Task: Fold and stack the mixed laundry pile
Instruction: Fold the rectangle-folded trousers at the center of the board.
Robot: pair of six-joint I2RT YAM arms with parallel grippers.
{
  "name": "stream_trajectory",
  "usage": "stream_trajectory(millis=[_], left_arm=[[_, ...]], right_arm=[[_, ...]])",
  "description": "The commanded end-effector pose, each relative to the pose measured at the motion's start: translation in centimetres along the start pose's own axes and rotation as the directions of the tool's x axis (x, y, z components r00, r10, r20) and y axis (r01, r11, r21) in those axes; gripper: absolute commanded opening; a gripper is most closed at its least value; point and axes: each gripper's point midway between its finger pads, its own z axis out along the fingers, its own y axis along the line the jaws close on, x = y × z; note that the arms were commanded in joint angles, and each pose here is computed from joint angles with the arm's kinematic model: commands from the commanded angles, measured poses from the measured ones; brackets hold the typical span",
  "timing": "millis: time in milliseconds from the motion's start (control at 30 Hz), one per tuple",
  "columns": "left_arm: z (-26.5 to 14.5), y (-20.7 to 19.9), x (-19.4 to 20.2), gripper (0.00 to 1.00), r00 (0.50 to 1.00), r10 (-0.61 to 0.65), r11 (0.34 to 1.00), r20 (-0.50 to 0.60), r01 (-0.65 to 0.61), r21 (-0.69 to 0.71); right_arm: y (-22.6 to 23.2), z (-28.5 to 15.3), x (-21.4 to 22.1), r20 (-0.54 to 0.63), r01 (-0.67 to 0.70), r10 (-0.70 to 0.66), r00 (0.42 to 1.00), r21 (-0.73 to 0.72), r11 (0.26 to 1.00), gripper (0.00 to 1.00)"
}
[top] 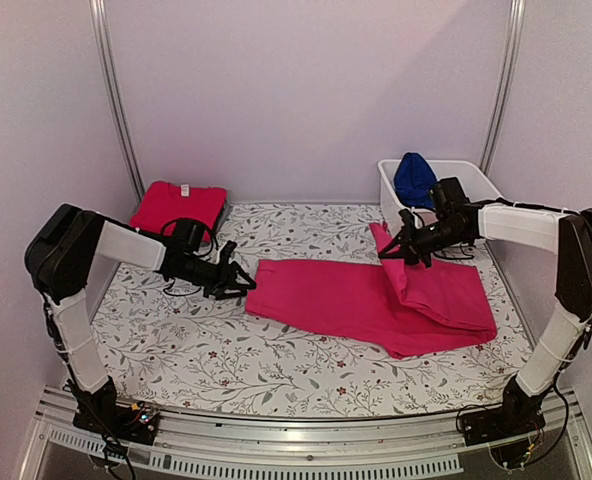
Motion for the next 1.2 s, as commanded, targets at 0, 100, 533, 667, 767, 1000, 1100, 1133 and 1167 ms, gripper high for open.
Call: stream_trajectory(millis=[0,100,533,667,767,1000,1100,1133,1167], left_arm=[[1.1,-0.8,-0.6,0.4,1.0,0.008,0.998,0.002,-0.008,0.057],[1.5,-0.6,-0.6,0.31,1.0,-0.004,0.998,0.0,0.004,0.062],[3.2,-0.7,1.0,0.13,0.998,-0.017,0.995,-0.053,0.022,0.092],[3.4,-0.4,1.2,0.12,0.998,-0.028,0.995,-0.055,0.033,0.089],[3.4,-0.5,1.1,0.12,0.998,-0.029,0.995,-0.053,0.034,0.093],[3.5,0.1,1.0,0.13,0.998,-0.039,0.996,-0.052,0.043,0.073],[3.5,0.4,1.2,0.13,0.997,-0.046,0.997,-0.056,0.049,0.065],[3.5,0.4,1.2,0.13,0.998,-0.044,0.997,-0.054,0.048,0.064],[3.6,0.3,1.1,0.13,0.998,-0.042,0.997,-0.053,0.046,0.065]], right_arm=[[6.4,1.2,-0.7,-0.005,0.0,-0.001,1.0,-0.172,0.985,0.0],[8.7,3.0,-0.3,-0.029,-0.001,-0.006,1.0,-0.22,0.975,0.0],[14.9,12.1,-1.4,-0.098,-0.061,0.031,0.995,-0.324,0.944,0.0],[15.1,14.3,-0.9,-0.134,-0.097,0.057,0.989,-0.314,0.944,0.0],[14.8,15.9,-0.2,-0.162,-0.126,0.08,0.984,-0.301,0.945,0.0],[14.0,18.2,1.1,-0.226,-0.185,0.12,0.967,-0.293,0.938,0.0],[14.5,18.4,1.2,-0.23,-0.186,0.12,0.966,-0.296,0.937,0.0],[14.7,18.5,1.3,-0.232,-0.188,0.12,0.965,-0.297,0.936,0.0],[14.7,18.7,1.4,-0.232,-0.187,0.119,0.965,-0.298,0.936,0.0]])
